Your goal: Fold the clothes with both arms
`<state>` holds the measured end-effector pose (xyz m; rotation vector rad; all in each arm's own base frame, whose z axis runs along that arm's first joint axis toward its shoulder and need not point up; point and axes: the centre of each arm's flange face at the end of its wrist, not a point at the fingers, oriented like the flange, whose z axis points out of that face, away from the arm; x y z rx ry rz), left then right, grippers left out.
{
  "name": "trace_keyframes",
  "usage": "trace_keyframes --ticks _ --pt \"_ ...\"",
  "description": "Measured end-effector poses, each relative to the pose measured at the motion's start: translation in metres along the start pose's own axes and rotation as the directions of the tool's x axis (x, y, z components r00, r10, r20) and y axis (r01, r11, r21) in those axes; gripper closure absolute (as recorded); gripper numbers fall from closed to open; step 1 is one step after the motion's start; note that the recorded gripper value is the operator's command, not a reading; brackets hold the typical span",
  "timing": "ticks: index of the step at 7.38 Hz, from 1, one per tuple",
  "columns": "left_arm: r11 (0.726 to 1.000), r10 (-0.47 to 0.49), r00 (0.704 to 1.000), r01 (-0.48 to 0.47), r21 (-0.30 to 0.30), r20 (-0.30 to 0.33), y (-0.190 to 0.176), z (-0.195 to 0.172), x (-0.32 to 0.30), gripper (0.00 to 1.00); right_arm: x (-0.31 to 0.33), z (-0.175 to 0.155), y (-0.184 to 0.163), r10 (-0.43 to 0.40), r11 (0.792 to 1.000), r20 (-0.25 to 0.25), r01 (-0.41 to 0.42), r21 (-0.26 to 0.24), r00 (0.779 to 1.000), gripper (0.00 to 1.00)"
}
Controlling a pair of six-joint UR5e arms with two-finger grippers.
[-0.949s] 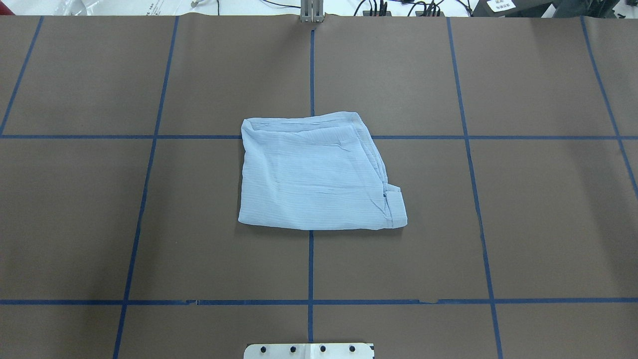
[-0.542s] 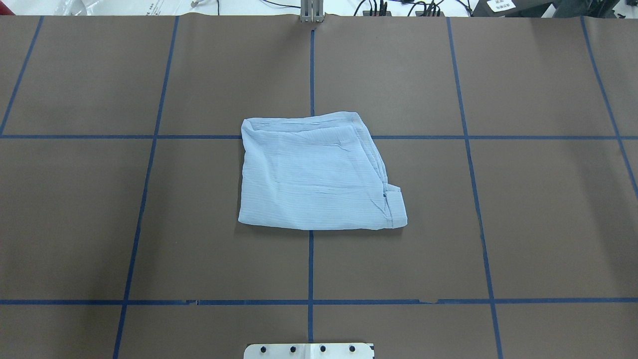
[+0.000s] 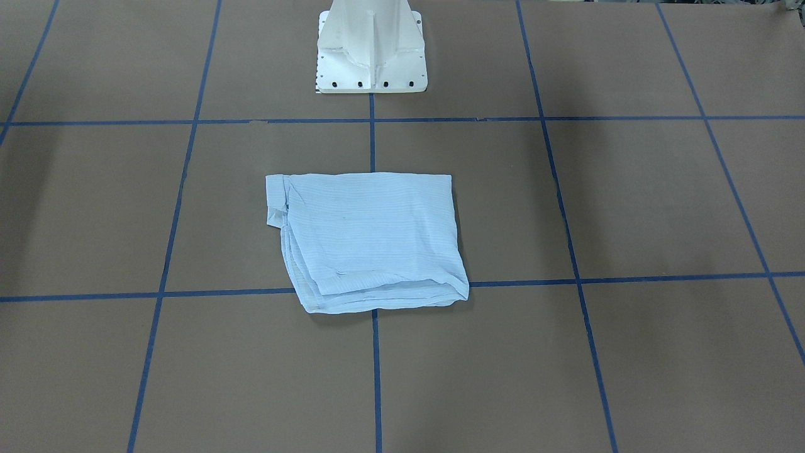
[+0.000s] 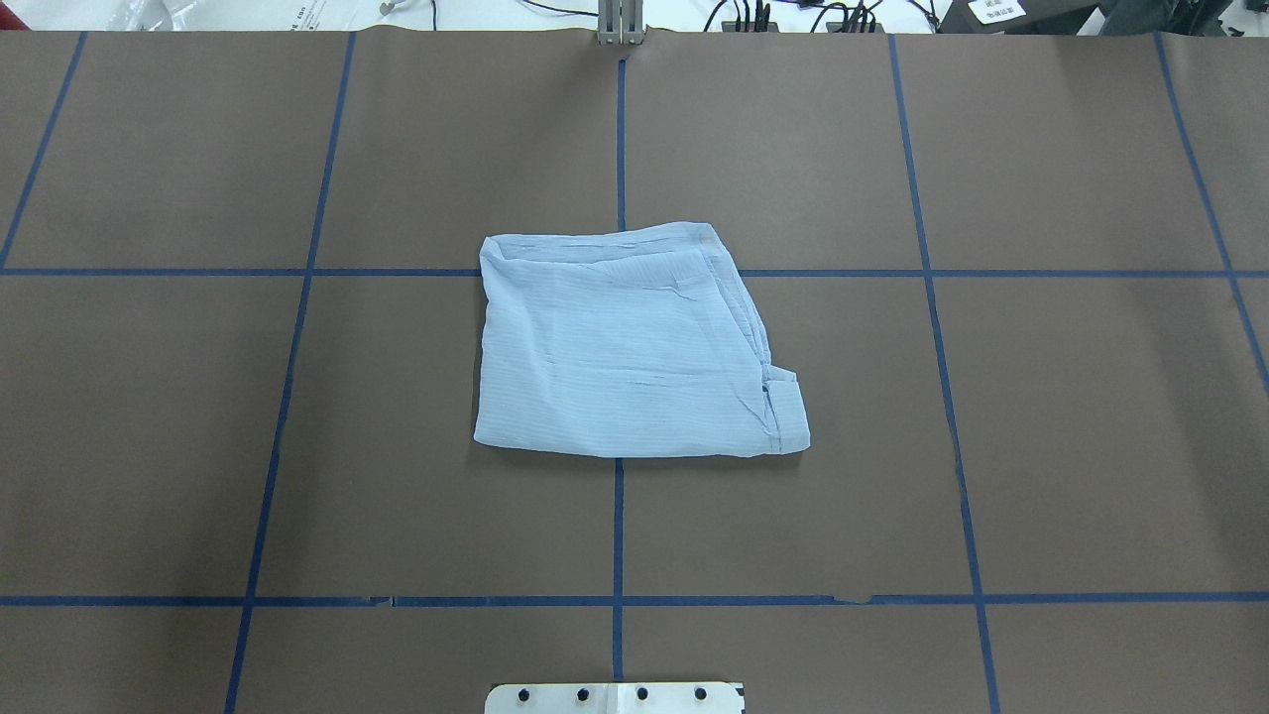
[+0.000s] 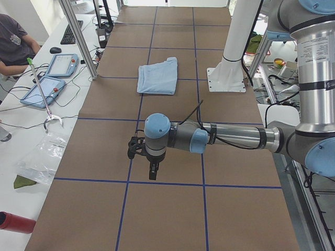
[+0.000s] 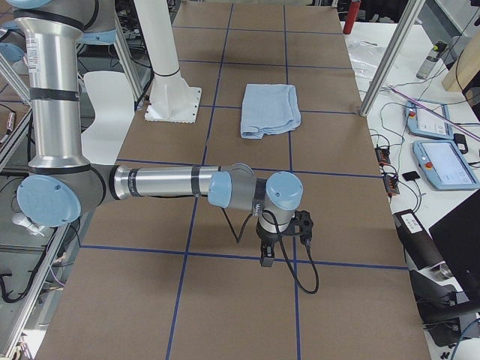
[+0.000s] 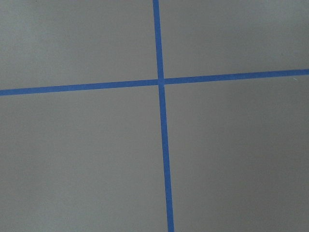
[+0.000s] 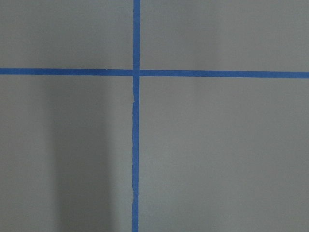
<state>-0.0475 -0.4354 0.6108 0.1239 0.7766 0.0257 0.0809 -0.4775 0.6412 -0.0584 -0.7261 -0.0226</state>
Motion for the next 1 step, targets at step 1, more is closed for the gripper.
trace_keyframes --ticks 1 --pt "1.000 0.000 1.000 0.000 0.000 0.000 -0.0001 0.0000 0.0000 0.01 -0.0001 0.0000 0.0003 0.000 1.000 0.001 0.000 0.000 1.000 0.00"
